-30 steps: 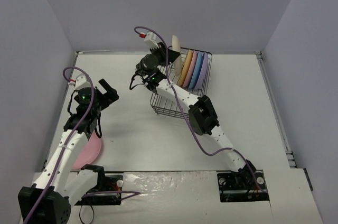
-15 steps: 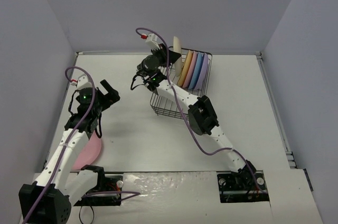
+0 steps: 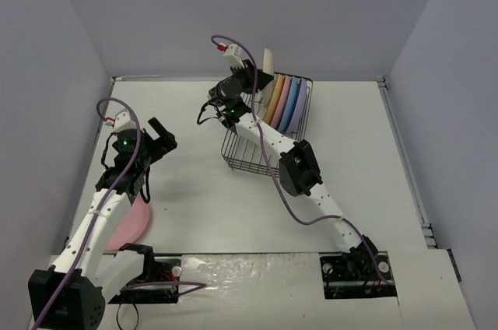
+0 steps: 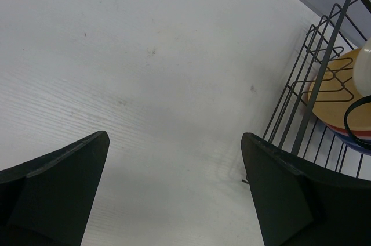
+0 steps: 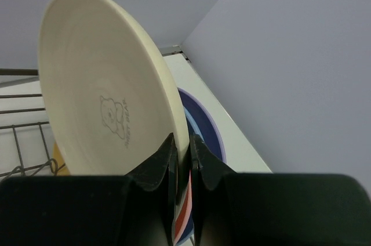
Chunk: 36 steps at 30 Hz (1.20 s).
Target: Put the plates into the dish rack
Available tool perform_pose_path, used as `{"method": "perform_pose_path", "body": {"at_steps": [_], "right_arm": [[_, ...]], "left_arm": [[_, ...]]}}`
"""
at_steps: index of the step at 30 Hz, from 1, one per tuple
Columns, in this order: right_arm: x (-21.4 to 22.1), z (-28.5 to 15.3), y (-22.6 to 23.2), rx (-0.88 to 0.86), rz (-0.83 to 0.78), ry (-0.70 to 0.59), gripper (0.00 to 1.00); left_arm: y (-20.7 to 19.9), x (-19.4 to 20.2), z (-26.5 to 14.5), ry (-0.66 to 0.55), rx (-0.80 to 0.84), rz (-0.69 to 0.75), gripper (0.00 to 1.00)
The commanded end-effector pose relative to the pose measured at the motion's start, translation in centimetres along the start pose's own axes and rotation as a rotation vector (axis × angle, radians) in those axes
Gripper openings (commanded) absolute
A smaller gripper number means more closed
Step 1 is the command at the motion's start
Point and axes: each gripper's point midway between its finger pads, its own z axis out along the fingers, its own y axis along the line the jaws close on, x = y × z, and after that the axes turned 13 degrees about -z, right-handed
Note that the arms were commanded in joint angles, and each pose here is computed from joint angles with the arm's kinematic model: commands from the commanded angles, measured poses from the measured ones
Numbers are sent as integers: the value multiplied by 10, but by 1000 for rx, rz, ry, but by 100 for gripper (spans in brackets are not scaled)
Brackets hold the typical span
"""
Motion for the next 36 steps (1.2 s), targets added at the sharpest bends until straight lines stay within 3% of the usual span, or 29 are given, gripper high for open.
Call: {"method": "perform_pose_path", "body": {"at_steps": [1, 10, 20, 23, 31, 36], "right_arm": [[7, 7, -17, 14, 42, 69, 0], [10, -4, 17, -4, -86, 3, 0], [23, -8, 25, 7, 70, 71, 3], [29, -9, 28, 13, 98, 95, 23], [31, -11, 21, 10, 127, 108, 66], [11, -11, -7, 1, 189, 82, 81]], "left_arm": [[-17, -14, 6, -35, 55, -1, 97], [-17, -8, 13, -10, 57, -2, 97], [-16, -4, 17, 9, 52, 3, 97], [-16, -5, 17, 6, 51, 4, 97], [-18, -5, 15, 9, 59, 11, 97], [-23, -8, 13, 13, 71, 12, 97]]}}
